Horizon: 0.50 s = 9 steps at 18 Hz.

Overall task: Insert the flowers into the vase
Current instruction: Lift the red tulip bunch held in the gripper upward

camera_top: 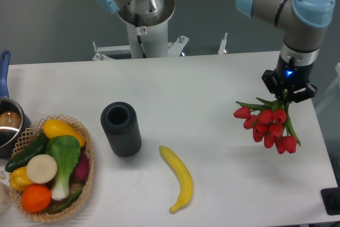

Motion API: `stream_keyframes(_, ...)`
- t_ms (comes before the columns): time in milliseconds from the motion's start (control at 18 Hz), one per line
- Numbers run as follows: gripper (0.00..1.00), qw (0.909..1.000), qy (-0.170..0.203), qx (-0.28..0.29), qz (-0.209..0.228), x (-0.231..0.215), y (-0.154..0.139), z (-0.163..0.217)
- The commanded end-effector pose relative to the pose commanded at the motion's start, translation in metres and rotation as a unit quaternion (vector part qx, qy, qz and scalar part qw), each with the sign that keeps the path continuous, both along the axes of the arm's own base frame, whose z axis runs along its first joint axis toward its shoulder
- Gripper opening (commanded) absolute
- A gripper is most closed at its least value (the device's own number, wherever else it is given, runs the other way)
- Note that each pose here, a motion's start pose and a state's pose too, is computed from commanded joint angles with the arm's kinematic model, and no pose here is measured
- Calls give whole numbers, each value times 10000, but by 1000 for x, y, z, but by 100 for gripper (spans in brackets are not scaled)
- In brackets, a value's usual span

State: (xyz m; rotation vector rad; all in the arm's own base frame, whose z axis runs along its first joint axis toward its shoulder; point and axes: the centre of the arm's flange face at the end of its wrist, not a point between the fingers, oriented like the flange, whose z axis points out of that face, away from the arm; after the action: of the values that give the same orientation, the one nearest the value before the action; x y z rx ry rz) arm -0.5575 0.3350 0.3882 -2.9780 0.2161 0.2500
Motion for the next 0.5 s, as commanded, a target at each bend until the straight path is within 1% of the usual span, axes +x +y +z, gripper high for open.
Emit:
stream_keyframes(222, 0, 10000, -44, 63, -30, 4, 1, -1)
stream_keyframes(500, 0, 9973, -137, 711, -136, 23, 6, 26)
